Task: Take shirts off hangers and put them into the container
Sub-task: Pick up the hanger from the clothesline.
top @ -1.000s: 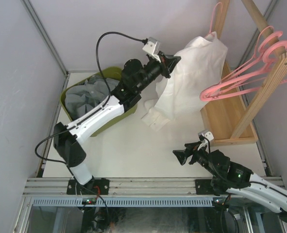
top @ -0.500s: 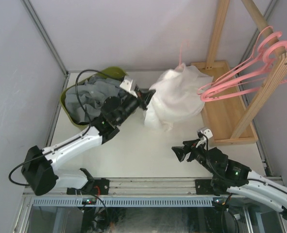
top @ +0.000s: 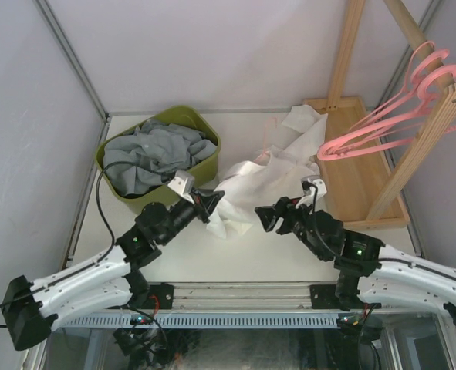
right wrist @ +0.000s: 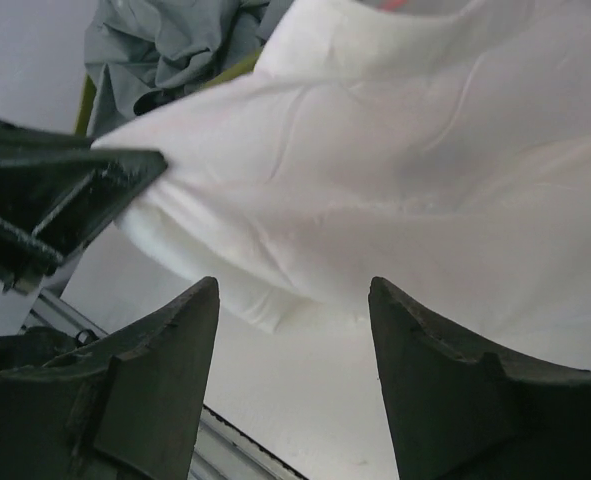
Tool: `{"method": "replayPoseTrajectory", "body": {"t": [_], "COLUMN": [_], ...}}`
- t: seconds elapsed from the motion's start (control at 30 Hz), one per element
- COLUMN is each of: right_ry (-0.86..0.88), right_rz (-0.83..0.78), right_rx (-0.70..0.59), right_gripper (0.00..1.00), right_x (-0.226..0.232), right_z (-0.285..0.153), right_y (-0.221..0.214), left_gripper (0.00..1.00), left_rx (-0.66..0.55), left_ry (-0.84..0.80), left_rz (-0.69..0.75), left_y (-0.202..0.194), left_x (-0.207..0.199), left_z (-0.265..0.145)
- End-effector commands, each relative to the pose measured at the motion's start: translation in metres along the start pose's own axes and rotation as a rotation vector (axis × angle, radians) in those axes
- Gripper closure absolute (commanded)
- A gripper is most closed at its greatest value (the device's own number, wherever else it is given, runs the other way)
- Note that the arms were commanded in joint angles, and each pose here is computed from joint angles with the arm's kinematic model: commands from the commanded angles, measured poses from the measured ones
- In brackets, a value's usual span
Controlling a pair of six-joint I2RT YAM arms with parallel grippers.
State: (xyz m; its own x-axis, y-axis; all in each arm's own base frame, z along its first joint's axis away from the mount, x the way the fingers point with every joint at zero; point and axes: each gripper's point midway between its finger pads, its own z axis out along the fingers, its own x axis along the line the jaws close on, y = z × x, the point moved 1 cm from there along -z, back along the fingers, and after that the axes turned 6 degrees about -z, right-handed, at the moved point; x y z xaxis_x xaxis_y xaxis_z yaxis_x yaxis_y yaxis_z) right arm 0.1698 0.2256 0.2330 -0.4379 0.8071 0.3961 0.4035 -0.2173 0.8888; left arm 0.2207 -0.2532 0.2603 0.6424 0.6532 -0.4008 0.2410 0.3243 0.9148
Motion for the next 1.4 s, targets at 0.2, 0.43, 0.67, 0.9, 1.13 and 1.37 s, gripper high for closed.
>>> {"method": "replayPoseTrajectory", "body": {"t": [0.2, 0.43, 0.67, 0.9, 1.13, 1.37], "right_ry": [-0.203, -0.285, -0.422, -0.446, -0.497, -0.469], "right_rz": [0.031, 0.18, 0.327, 0.359, 0.344, 0.333], "right_rx": [-0.152, -0.115, -0.011, 0.056, 0.051, 0.09], "right_gripper": [0.33, 0.35, 0.32, 0.34, 0.36, 0.36], "right_x": [0.036, 0.037, 0.021, 0.017, 0.007, 0.014], "right_z": [0.018, 0.033, 0.048, 0.057, 0.06, 0.072], "right_y": [0.033, 0.021, -0.003, -0.017, -0.023, -0.031], "left_gripper": [1.0, 1.0, 1.0, 1.0, 1.0, 1.0], "left_rx": [0.079, 0.098, 0.118, 0.136, 0.123, 0.14], "left_ry": [0.077, 0.118, 0.126, 0.095, 0.083, 0.061], "left_rz": [0.147, 0.211, 0.323, 0.352, 0.357, 0.383], "left_y": [-0.043, -0.056, -0.059, -0.063, -0.056, -0.057], "left_x": [0.001, -0.005, -0.017, -0.031, -0.039, -0.046], "left_z": [-0.05, -0.065, -0.064, -0.061, -0.062, -0.061]}}
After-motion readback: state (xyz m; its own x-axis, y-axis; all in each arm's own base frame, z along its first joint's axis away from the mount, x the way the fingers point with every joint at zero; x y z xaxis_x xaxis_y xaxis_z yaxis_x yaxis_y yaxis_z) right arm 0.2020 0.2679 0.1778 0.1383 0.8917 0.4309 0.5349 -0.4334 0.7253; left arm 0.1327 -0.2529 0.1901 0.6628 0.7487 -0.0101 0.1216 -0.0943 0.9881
